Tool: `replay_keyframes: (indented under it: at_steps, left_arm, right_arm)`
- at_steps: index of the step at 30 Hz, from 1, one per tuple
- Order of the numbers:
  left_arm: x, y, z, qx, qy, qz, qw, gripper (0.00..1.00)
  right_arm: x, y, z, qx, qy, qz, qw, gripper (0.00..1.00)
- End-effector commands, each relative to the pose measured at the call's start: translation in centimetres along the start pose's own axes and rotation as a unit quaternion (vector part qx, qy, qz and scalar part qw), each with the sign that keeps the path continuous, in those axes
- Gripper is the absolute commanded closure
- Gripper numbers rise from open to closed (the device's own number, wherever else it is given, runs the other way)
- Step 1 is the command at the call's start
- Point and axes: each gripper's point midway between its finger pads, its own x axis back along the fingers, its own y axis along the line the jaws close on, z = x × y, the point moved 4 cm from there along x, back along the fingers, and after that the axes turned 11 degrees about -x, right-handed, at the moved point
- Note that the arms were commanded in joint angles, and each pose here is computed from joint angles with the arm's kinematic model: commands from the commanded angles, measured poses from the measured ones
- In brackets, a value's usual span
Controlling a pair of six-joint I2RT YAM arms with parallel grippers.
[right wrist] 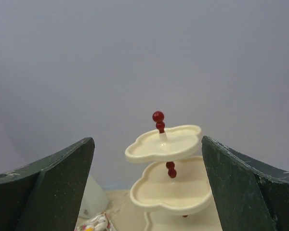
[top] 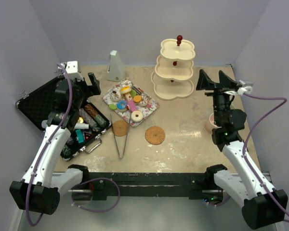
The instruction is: Serve the afternoon tea
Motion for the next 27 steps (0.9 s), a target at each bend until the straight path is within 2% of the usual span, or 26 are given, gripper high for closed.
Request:
replay_keyframes:
  at_steps: [1, 5, 9, 11, 15, 19, 24, 27]
  left_arm:
    - [1.0, 1.9, 0.0, -0.020, -0.022, -0.057, 0.998, 0.00]
    - [1.4, 2.4, 0.9, -0.028, -0.032, -0.072, 0.997, 0.00]
    - [1.0, 2.7, 1.6, -0.024, -0.017, -0.086, 0.996, 0.00]
    - [0.8, 2.7, 2.0, -0.022, -0.009, -0.088, 0.996, 0.00]
    - [0.3, 2.8, 2.5, -0.023, 0.005, -0.093, 0.995, 0.00]
    - [-0.1, 2.8, 3.2, -0.026, 0.020, -0.092, 0.995, 0.00]
    - [-0.6, 2.4, 3.7, -0.029, 0.029, -0.079, 0.996, 0.00]
    - [-0.9, 1.9, 3.9, -0.027, 0.030, -0.065, 0.997, 0.00]
  right_arm:
    - [-1.0, 1.4, 4.3, -0.014, 0.107, -0.022, 0.994, 0.02]
    - [-0.6, 4.0, 12.6, -0.018, 0.218, -0.004, 0.976, 0.02]
    - [1.2, 7.9, 21.7, -0.044, 0.340, -0.029, 0.939, 0.05]
    - [2.1, 9.9, 24.4, -0.059, 0.379, -0.052, 0.922, 0.08]
    - [5.6, 12.3, 27.9, -0.052, 0.427, -0.074, 0.900, 0.09]
    - [9.1, 11.3, 30.2, -0.033, 0.467, -0.066, 0.881, 0.09]
    - [12.4, 11.4, 31.9, 0.021, 0.506, -0.075, 0.859, 0.07]
    - [14.4, 13.2, 32.5, 0.007, 0.523, -0.043, 0.851, 0.05]
